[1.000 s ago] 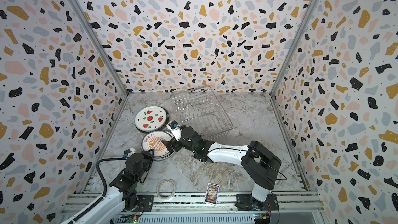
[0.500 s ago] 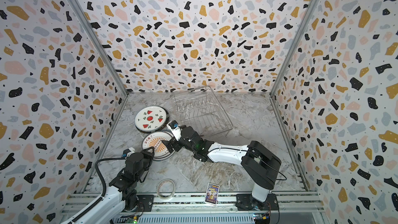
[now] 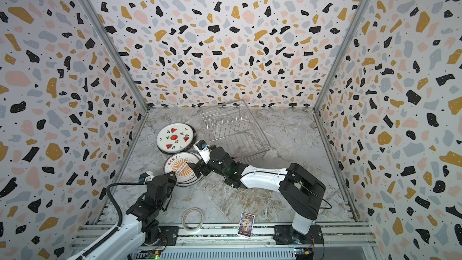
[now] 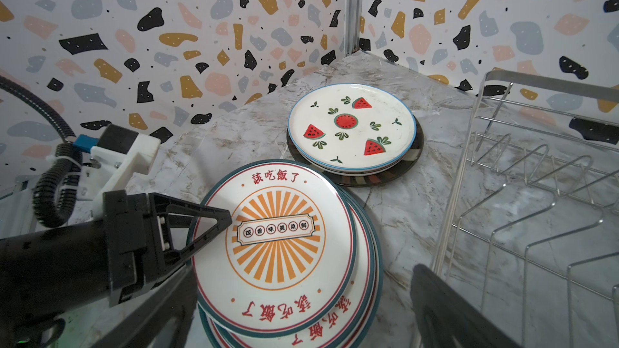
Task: Unload the plates from the dish rack
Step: 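Lower the plate onto the sunburst stack with the left gripper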
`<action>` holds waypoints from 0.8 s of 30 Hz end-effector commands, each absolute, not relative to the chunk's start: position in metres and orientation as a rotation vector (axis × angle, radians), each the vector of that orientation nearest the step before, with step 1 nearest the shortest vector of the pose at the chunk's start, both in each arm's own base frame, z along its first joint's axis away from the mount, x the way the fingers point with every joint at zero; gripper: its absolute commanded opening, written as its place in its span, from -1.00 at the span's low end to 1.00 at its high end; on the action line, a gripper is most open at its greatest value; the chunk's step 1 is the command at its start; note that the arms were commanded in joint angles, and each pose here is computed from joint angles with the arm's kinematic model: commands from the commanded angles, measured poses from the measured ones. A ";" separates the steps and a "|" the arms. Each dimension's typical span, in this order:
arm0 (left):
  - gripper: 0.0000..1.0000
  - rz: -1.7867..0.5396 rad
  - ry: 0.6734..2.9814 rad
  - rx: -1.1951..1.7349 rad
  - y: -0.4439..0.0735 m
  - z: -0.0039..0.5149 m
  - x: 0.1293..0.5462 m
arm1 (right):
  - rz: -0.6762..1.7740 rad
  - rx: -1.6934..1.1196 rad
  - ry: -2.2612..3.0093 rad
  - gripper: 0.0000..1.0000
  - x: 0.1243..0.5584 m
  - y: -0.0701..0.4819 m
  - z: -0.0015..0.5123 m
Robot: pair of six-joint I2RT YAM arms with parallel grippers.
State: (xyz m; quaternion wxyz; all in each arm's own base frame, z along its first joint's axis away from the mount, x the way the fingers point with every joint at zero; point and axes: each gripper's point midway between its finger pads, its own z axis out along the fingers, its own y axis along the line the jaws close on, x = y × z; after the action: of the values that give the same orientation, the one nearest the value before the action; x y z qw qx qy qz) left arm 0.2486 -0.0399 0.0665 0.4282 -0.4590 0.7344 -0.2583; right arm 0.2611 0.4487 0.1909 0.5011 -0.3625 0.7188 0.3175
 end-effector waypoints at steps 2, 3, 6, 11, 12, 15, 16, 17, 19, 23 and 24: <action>-0.43 -0.636 1.803 -1.087 -0.039 0.082 0.250 | 0.774 -0.839 1.700 1.00 0.270 0.452 0.212; -0.47 -0.641 1.798 -1.082 -0.039 0.083 0.249 | 0.774 -0.836 1.701 1.00 0.271 0.452 0.212; -0.61 -0.648 1.793 -1.075 -0.040 0.084 0.248 | 0.777 -0.831 1.701 1.00 0.272 0.452 0.213; -0.48 -0.652 1.838 -1.084 -0.045 0.072 0.245 | 0.756 -0.817 1.703 1.00 0.275 0.449 0.214; -0.47 -0.661 1.846 -1.078 -0.048 0.070 0.245 | 0.750 -0.815 1.700 1.00 0.275 0.448 0.216; -0.45 -0.663 1.872 -1.063 -0.053 0.067 0.244 | 0.751 -0.811 1.690 1.00 0.275 0.447 0.221; -0.45 -0.660 1.873 -1.062 -0.053 0.067 0.244 | 0.754 -0.810 1.687 1.00 0.274 0.446 0.223; -0.44 -0.658 1.872 -1.061 -0.053 0.068 0.244 | 0.755 -0.809 1.683 1.00 0.274 0.446 0.224; -0.37 -0.645 1.859 -1.054 -0.050 0.073 0.244 | 0.752 -0.807 1.677 0.99 0.274 0.444 0.226; -0.01 -0.650 1.848 -1.037 -0.050 0.077 0.243 | 0.732 -0.806 1.677 0.99 0.275 0.443 0.228; 0.07 -0.649 1.850 -1.037 -0.050 0.075 0.242 | 0.733 -0.806 1.675 0.99 0.275 0.442 0.228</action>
State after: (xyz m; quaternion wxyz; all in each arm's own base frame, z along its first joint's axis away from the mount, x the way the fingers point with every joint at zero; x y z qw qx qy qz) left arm 0.2411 -0.0503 0.0699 0.4327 -0.4259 0.7504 -0.2613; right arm 0.2704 0.4441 0.1885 0.5085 -0.3524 0.7253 0.3018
